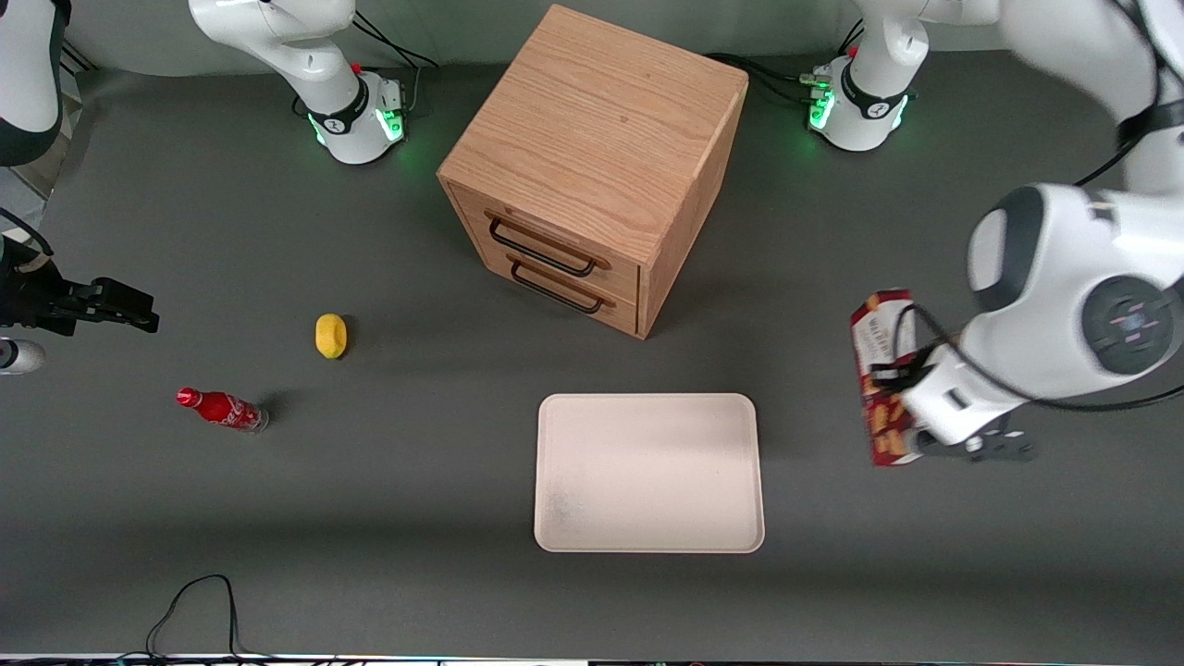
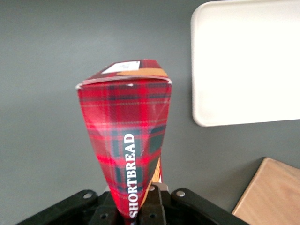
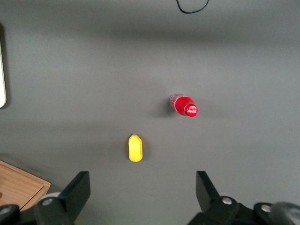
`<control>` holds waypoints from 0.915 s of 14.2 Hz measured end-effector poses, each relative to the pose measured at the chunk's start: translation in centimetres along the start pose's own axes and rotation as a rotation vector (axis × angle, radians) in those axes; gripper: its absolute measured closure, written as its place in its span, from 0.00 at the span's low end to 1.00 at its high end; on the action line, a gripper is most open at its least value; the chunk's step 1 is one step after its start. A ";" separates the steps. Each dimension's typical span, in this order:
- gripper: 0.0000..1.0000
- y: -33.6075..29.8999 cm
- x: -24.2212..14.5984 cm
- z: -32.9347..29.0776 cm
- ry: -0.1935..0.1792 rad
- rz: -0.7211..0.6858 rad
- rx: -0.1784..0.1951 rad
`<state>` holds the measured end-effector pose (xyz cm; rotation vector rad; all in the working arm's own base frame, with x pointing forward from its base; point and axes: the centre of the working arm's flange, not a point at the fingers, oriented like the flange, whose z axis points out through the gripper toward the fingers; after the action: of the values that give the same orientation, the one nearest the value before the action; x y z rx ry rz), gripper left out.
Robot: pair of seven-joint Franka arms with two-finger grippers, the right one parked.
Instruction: Place red cookie box on tray
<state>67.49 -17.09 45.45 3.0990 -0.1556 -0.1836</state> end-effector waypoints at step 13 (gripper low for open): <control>0.92 12.1 6.3 19.6 0.090 0.030 -0.009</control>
<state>70.22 -30.28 25.69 3.0866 -0.1973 -0.0443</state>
